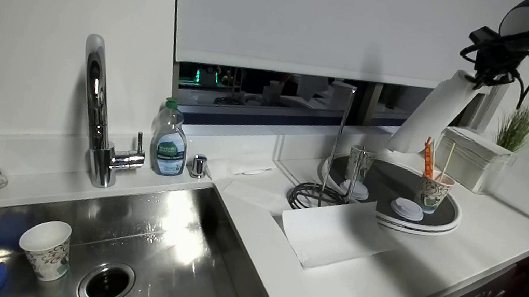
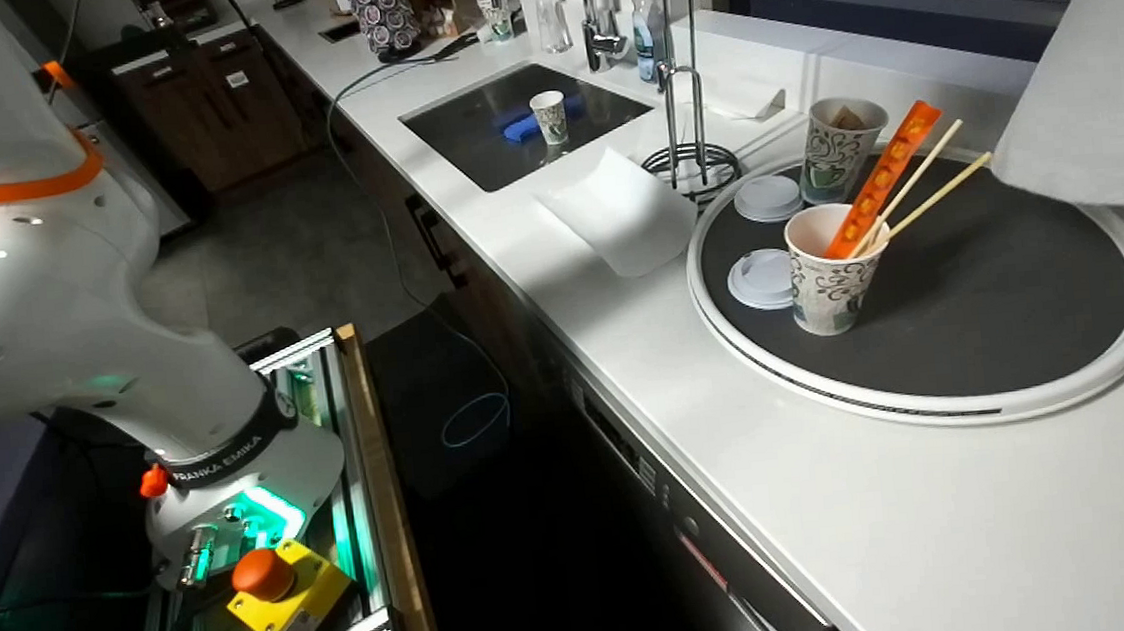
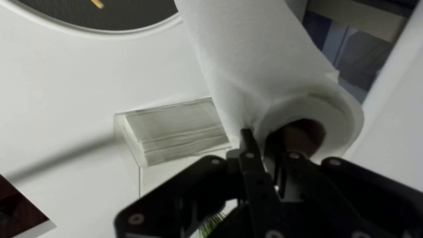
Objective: Put the paper towel roll on the silver stand.
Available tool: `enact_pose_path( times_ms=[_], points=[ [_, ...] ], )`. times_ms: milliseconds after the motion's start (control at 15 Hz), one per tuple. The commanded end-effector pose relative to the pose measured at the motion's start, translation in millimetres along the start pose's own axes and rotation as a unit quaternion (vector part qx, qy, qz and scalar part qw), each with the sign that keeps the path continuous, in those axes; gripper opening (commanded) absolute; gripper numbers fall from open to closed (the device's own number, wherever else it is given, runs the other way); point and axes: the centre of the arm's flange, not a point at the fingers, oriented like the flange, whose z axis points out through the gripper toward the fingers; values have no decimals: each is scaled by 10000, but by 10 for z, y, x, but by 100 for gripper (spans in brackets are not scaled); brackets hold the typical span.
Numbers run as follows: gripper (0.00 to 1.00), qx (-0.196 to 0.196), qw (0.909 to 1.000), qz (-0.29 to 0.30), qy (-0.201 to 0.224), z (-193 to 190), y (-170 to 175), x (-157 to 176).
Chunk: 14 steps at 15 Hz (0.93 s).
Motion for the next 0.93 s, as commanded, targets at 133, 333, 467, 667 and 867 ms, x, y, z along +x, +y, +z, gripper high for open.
enact_pose_path(
  times_ms=[133,333,467,667,867],
  points=[
    [3,614,9936,-888,-339,-1481,-99,358],
    [3,760,9859,-1248,-817,-2334,-124,503],
    [2,687,9850,-1242,-986,-2797,-12,629],
    [11,748,9858,-1234,-865,-2844,39,571],
    [3,891,9795,-1530,-961,-2950,-79,480]
  ],
)
